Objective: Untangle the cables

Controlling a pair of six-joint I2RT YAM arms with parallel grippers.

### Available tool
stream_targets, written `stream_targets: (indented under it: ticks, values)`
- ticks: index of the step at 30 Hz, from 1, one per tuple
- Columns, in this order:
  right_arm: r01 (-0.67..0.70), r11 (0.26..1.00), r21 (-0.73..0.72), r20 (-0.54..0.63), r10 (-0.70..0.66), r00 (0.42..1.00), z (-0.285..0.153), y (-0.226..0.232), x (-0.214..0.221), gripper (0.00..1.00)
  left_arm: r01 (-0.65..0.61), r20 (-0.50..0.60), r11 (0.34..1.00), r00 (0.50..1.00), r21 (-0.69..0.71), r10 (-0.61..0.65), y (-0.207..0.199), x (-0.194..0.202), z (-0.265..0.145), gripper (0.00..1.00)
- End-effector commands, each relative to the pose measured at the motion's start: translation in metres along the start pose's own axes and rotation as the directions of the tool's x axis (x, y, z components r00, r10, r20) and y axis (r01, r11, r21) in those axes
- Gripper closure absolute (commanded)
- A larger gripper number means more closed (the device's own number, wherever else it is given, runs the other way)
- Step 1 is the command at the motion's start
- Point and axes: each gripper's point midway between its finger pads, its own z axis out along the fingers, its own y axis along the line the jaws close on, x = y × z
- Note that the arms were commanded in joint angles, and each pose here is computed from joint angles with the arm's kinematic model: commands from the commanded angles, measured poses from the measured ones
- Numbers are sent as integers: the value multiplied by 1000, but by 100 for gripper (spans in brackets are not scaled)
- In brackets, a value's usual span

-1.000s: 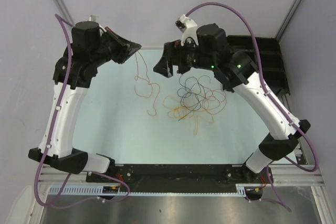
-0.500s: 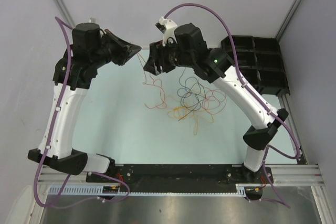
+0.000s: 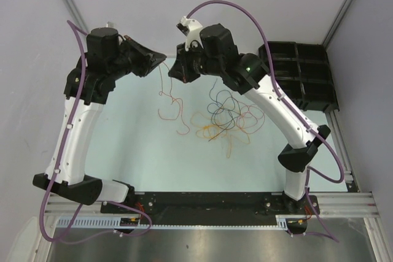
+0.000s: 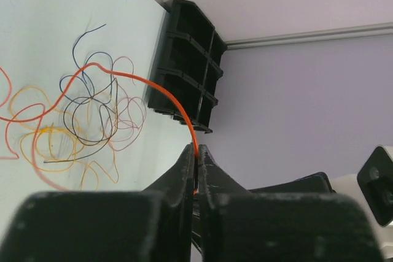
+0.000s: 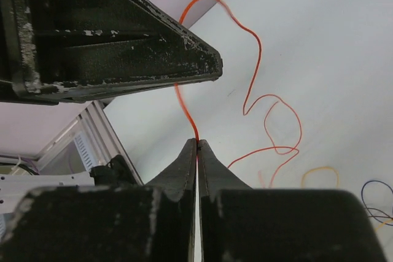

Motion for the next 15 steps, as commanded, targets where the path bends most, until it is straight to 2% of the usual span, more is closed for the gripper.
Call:
stream_targets:
  ticks: [1,2,3,4,10,15]
  values:
    - [13,1000,-29,58,-12,998,-5,11,-20,100,-20,-21,996,1000,90,22,-18,5,-7,70]
    - [14,1000,-13,84,-13,996,-11,8,-29,100,-31,-25,995,999,90,33,-17,5,-6,35]
    - [13,1000,-5,102,-13,995,-16,6,-36,100,-55,-25,995,998,88,57,-16,5,-6,16]
    - [7,1000,19,126,-9,992,-21,-1,-45,100,-67,-25,994,997,82,70,-14,6,-8,2]
    - [-99,993,69,297,74,952,-74,-60,-105,100,-113,-20,994,993,7,113,22,6,-14,0]
    - [-101,984,144,399,36,916,-116,-94,-135,100,-129,8,991,992,-44,130,55,5,-19,0]
